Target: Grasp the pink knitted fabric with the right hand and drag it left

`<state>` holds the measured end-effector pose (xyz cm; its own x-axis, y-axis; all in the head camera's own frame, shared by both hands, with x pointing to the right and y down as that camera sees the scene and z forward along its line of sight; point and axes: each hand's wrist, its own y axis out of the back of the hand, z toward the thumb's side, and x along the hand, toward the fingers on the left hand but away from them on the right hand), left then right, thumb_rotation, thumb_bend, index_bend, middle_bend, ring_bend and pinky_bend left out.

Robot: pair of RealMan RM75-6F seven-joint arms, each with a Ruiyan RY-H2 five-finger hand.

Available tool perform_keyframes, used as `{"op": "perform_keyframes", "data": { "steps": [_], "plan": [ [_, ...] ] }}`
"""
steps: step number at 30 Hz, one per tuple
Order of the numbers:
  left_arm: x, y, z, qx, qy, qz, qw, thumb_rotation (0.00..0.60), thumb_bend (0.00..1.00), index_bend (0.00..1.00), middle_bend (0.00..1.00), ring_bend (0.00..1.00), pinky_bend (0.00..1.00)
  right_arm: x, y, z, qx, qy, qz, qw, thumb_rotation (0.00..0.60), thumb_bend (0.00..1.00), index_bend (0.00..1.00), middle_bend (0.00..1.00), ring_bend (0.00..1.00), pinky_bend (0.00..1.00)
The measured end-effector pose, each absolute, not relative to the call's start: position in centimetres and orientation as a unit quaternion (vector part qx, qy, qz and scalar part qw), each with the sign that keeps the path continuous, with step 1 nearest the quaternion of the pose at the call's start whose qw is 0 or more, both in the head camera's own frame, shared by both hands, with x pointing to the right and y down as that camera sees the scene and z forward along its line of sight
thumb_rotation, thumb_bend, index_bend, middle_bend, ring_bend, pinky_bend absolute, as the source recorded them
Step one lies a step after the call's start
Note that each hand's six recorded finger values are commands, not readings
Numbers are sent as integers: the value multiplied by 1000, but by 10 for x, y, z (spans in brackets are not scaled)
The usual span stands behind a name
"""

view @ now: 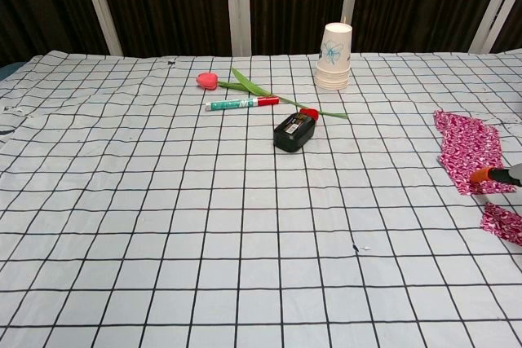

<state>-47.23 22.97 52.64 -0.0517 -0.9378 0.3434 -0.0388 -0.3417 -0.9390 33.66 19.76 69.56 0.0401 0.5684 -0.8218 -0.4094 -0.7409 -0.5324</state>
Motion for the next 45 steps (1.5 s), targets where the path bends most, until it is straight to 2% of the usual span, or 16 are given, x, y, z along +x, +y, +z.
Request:
{"op": "perform_keyframes", "data": {
  "steps": [45],
  "plan": [
    [-477,229,522,-572,435,-582,381,600,247,97,0,0,19,231,191,701,-653,-9,635,413,600,886,68,823,843,661]
  ]
}}
